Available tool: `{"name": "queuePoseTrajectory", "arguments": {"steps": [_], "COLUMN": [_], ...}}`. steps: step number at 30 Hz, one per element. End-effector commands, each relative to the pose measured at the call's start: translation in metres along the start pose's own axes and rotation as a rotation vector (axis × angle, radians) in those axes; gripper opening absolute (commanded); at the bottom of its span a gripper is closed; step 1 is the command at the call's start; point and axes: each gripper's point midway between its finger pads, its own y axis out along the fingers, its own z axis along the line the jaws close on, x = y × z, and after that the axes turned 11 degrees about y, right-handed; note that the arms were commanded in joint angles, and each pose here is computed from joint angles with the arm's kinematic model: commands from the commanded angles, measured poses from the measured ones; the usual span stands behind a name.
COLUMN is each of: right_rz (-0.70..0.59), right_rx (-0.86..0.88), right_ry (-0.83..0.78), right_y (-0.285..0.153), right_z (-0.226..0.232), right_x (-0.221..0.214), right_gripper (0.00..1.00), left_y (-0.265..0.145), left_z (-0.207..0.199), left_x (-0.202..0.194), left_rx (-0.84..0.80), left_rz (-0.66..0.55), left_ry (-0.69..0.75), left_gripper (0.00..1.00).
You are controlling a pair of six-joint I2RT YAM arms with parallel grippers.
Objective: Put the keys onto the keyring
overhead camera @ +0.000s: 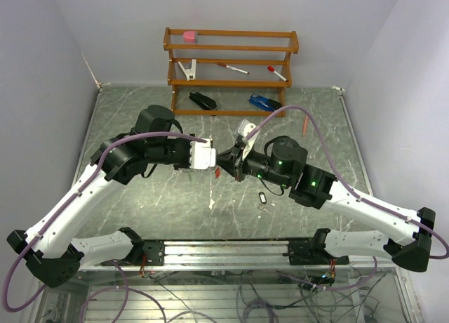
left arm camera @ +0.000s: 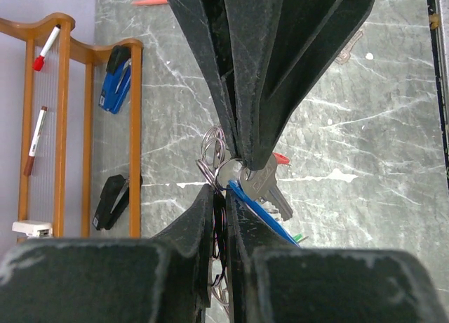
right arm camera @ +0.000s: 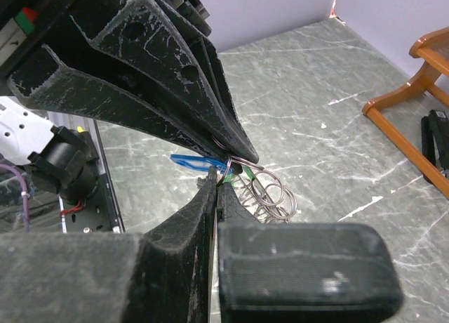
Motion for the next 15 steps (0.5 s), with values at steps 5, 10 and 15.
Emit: {"name": "queuePoseTrajectory", "arguments": {"steps": [5, 10, 15], "right_rz": [-0.048, -0.079, -0.080], "right_rx": [-0.007, -0.019, -0.019], "right_ry": [-0.004, 0.003, 0.003], "right_y": [0.005, 0.003, 0.006], "right_z": [-0.001, -0.003, -0.003], "right_x": [0.018, 0.022, 0.022], "right_gripper": [0.00, 0.00, 0.02], "left_y": [-0.002, -0.004, -0.005], "left_z": [0.004, 0.005, 0.007], "left_x": [0.013, 0.017, 0.022], "left_rx": [0.008, 0.013, 0.015], "left_rz": [-0.040, -0.048, -0.067], "left_ry": [0.047, 0.043, 0.033], "left_gripper": [0.07, 0.07, 0.07]}}
